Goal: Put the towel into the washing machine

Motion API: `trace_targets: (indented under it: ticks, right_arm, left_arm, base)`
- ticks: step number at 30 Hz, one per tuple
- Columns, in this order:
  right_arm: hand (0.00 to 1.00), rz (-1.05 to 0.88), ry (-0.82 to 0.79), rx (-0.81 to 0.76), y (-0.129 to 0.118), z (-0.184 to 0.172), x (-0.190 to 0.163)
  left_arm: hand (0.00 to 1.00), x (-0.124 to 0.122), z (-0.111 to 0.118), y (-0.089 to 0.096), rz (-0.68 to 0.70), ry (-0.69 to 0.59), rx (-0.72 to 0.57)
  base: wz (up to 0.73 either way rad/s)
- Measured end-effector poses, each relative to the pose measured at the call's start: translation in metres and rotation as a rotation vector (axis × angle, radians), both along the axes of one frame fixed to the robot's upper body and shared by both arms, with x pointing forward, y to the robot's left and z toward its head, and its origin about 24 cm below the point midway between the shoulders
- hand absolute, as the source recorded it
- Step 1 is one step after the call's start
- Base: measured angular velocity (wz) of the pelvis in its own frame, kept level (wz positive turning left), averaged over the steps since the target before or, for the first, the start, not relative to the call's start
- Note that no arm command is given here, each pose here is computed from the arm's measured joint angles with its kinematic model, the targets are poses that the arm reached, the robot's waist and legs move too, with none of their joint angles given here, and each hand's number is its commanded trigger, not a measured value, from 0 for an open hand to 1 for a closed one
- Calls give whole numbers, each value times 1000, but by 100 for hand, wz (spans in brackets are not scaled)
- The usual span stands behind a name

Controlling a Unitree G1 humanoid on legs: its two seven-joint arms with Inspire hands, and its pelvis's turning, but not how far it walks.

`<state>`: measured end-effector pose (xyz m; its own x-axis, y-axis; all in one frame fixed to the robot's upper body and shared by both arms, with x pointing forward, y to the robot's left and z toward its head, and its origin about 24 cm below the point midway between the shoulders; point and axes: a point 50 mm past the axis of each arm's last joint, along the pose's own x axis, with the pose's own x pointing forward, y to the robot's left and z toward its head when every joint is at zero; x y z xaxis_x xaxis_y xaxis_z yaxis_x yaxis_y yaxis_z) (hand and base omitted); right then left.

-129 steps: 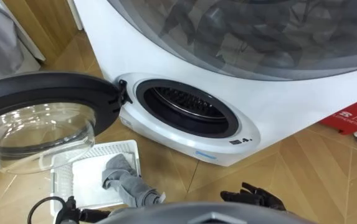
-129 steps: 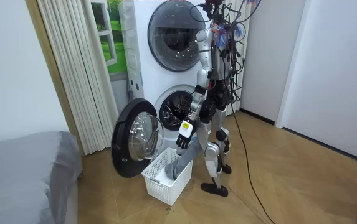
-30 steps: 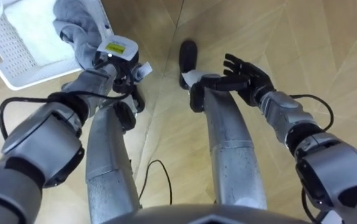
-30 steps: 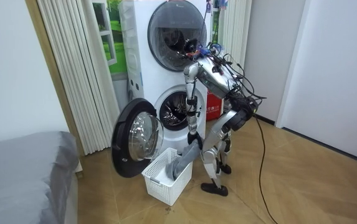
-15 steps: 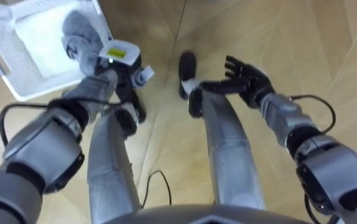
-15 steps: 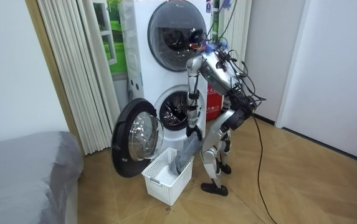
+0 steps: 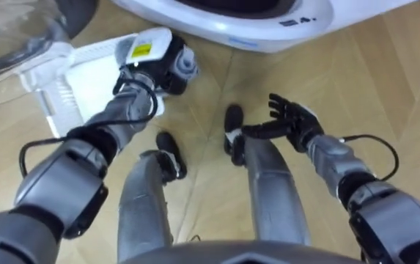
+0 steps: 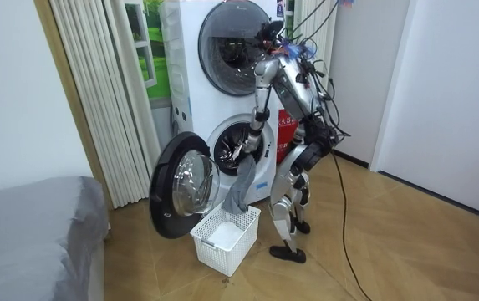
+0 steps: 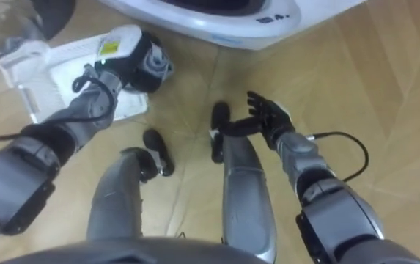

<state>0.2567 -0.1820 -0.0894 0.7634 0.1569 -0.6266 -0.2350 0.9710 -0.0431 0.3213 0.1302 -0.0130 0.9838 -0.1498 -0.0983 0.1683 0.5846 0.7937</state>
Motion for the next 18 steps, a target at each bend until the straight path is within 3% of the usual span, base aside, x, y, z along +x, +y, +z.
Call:
trace_targets:
  ticks: [7, 14, 18]
  right_arm:
    - [0, 81, -80, -13, 14, 11, 12]
    - [0, 179, -66, -48, 22, 7, 6]
    - [0, 199, -55, -52, 23, 5, 4]
  left_arm:
    - [100, 7, 21, -26, 48, 32, -434]
    - [100, -7, 4, -25, 60, 266, -889]
    - [100, -16, -5, -33, -20, 383, -1036]
  base:
    - [6]
    - [1]
    - [-3]
